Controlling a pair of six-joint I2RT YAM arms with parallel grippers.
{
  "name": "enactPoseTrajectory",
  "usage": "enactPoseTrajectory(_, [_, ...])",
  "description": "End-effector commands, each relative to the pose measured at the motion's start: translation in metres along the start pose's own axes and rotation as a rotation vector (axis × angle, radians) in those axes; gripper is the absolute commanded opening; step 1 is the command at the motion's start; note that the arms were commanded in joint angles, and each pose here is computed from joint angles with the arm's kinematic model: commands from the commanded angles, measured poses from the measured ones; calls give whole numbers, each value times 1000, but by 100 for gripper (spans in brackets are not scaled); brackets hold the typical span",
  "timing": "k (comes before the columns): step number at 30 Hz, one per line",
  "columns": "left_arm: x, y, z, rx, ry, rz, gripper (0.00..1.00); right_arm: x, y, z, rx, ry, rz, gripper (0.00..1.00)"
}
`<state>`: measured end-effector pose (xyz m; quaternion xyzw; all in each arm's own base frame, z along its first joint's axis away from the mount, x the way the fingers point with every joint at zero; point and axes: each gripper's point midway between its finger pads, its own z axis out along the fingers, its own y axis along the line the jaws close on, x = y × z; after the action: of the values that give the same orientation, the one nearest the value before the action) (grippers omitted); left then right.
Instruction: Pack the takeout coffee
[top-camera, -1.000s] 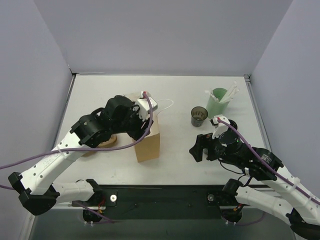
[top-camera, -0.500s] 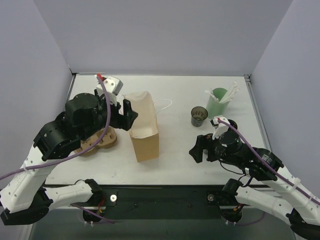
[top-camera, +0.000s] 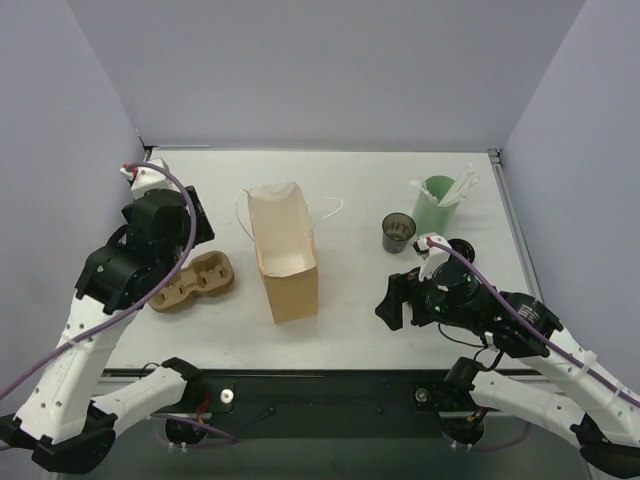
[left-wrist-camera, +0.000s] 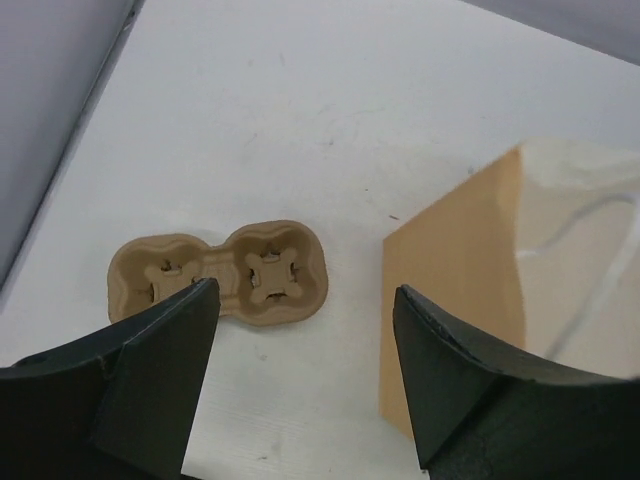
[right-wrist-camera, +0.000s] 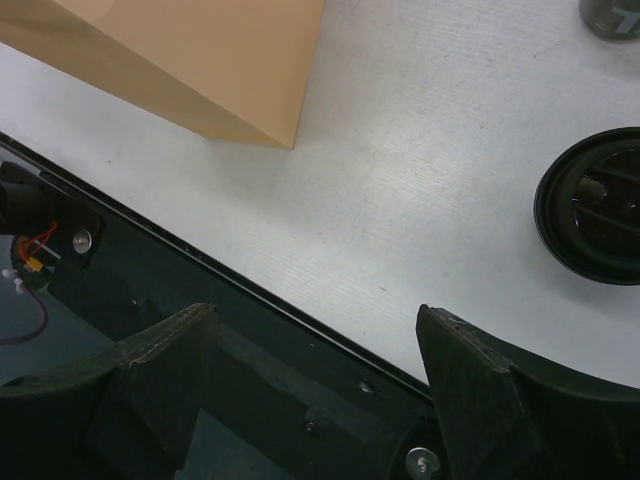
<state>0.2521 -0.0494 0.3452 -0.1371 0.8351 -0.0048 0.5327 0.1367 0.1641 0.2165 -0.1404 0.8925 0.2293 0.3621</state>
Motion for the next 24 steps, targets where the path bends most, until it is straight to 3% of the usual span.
enactPoseTrajectory(1, [31,33,28,-179,31,-298,77,-11,15,-5,-61,2,-64,83])
enactPoseTrajectory(3, [38,30,31,-167,41,-425,76,-20,20,-14,-84,-12,-88,82])
enactPoseTrajectory(7, [60,40,42,-278,88,-766,74,-33,30,-38,-130,-39,-85,83])
enactPoseTrajectory(10, [72,41,48,-359,142,-938,73,-36,44,-55,-199,-27,-46,83])
enactPoseTrajectory(14, [100,54,51,-583,222,-1119,61,-41,55,-70,-231,8,14,82])
enactPoseTrajectory(24, [187,56,94,-835,350,-1503,61,-59,65,-74,-194,79,-9,82])
